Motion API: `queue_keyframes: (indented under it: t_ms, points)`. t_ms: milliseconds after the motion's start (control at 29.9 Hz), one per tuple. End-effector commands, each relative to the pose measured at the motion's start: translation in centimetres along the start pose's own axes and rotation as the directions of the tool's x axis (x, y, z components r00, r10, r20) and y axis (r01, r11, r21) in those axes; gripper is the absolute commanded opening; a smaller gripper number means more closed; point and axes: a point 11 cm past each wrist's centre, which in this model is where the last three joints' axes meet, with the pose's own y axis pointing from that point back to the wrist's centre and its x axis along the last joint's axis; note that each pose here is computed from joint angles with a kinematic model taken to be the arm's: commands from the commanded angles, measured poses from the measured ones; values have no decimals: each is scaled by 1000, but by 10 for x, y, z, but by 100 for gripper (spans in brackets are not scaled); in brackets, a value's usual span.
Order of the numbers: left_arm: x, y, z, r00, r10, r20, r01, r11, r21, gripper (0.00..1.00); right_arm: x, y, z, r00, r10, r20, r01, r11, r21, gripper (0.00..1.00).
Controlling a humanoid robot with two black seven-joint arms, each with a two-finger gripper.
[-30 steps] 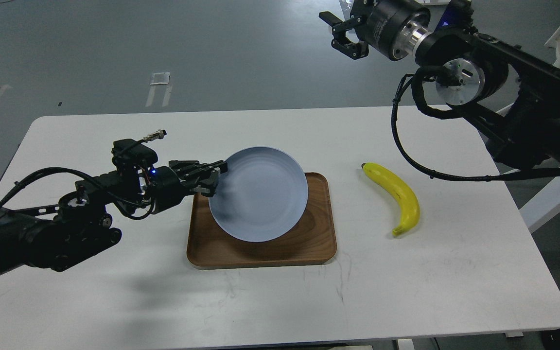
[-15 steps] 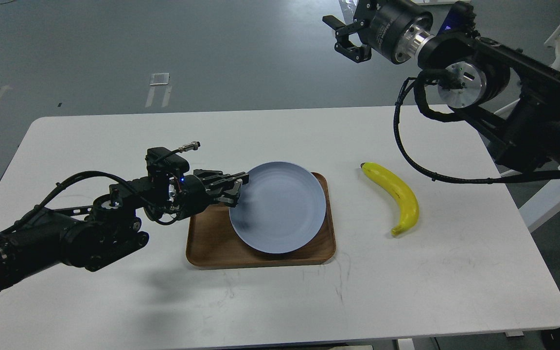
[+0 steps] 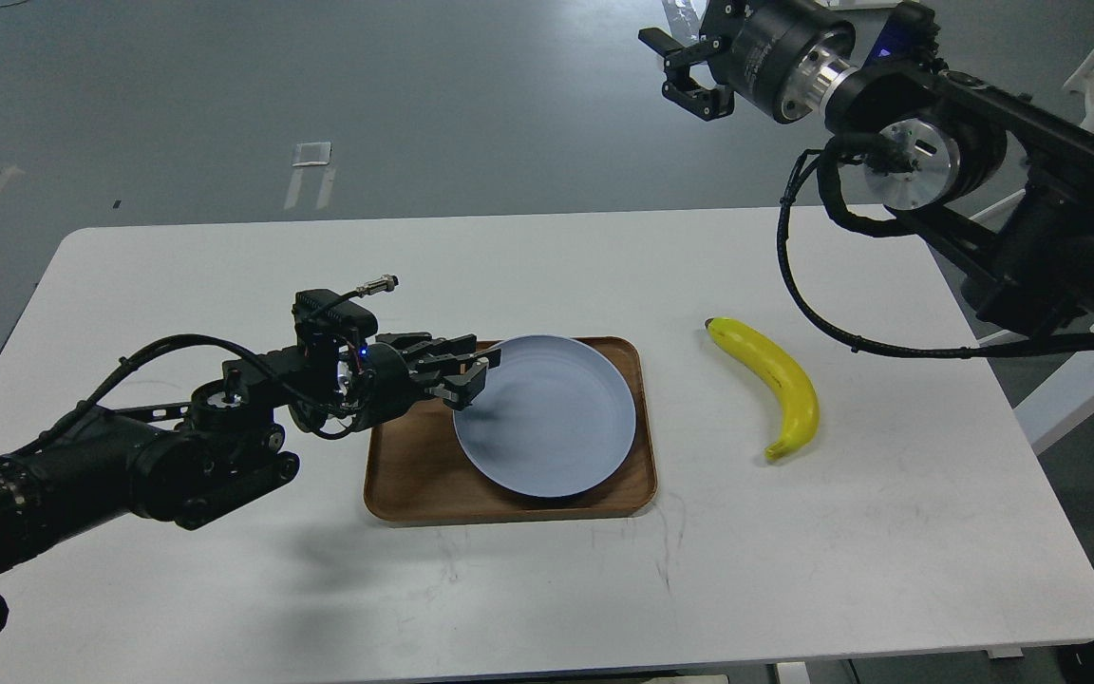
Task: Place banana on plate with both arms
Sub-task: 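Open the left gripper and raise the left arm away from the plate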
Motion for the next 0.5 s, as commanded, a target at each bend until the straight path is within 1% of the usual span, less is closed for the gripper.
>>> queue_keyframes:
  t_ms: [0,100,134,167,234,301,367,434,467]
  points:
    - [9,0,-1,998,40,-53,-40,999,4,97,1,1,-1,1000,2,-1,-2,1000,1,100]
    - [42,0,-1,974,143,-174,-142,990,18,97,4,2,-1,1000,8,-3,-8,1000,1,100]
    - [64,0,0,950,200,-240,-200,979,26,98,4,2,-1,1000,8,-3,-8,1000,1,100]
    - [74,1,-1,935,226,-272,-225,974,34,98,4,2,-1,1000,6,-3,-6,1000,1,100]
    - [106,2,-2,865,311,-395,-310,948,68,98,4,3,0,1000,6,-1,-6,1000,-2,100]
    - [121,5,-2,800,355,-484,-357,930,92,98,6,4,6,1000,5,4,-5,1000,-8,100]
    - [134,6,-1,753,383,-535,-392,914,102,98,6,5,10,1000,6,7,-6,1000,-12,100]
    - [173,11,5,610,431,-664,-480,868,123,98,10,8,19,1000,13,18,-13,1000,-25,100]
    - [182,11,9,560,429,-709,-500,857,123,98,11,9,22,1000,16,22,-16,999,-28,100]
